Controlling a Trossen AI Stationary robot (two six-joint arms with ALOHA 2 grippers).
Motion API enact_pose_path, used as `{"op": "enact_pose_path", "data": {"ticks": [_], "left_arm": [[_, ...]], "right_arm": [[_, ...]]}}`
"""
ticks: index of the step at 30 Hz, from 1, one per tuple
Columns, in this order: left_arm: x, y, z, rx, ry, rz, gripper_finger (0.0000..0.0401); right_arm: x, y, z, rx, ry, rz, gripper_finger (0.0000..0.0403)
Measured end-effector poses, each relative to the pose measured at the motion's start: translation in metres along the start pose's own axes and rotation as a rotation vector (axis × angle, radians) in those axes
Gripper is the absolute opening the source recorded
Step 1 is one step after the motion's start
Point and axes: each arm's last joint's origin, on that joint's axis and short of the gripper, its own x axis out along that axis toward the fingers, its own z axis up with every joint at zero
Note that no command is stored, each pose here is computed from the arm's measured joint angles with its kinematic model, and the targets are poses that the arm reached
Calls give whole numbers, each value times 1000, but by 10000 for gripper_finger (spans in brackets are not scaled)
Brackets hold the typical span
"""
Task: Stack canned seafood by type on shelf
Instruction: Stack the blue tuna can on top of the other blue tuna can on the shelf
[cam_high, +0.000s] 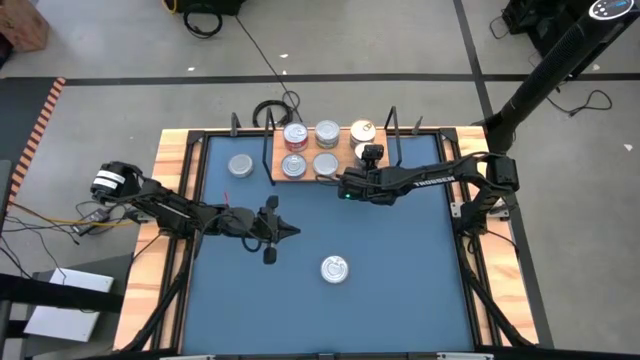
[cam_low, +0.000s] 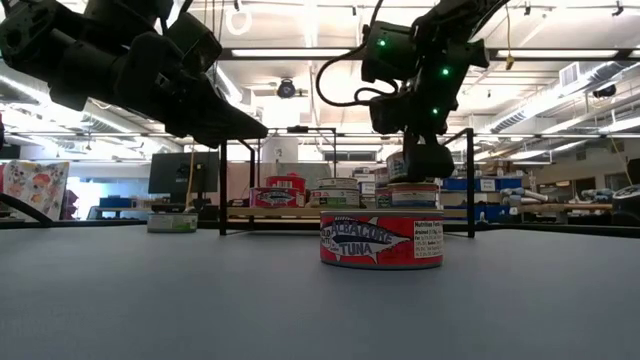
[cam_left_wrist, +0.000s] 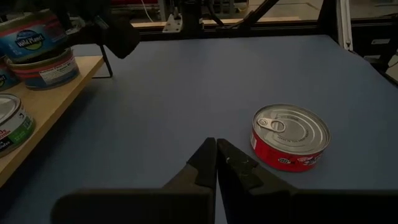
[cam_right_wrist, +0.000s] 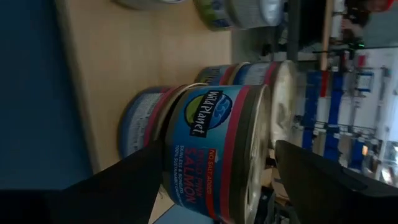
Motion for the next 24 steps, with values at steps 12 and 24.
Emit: {"op": "enact_pose_path", "data": {"ticks": [12, 24], "left_arm": [[0, 0, 0, -3, 3, 0, 14], [0, 1, 0, -7, 3, 8, 14]], "right_arm": [[-10, -14, 8, 112, -9, 96, 336], [-31, -11, 10, 87, -15, 101, 299]]}}
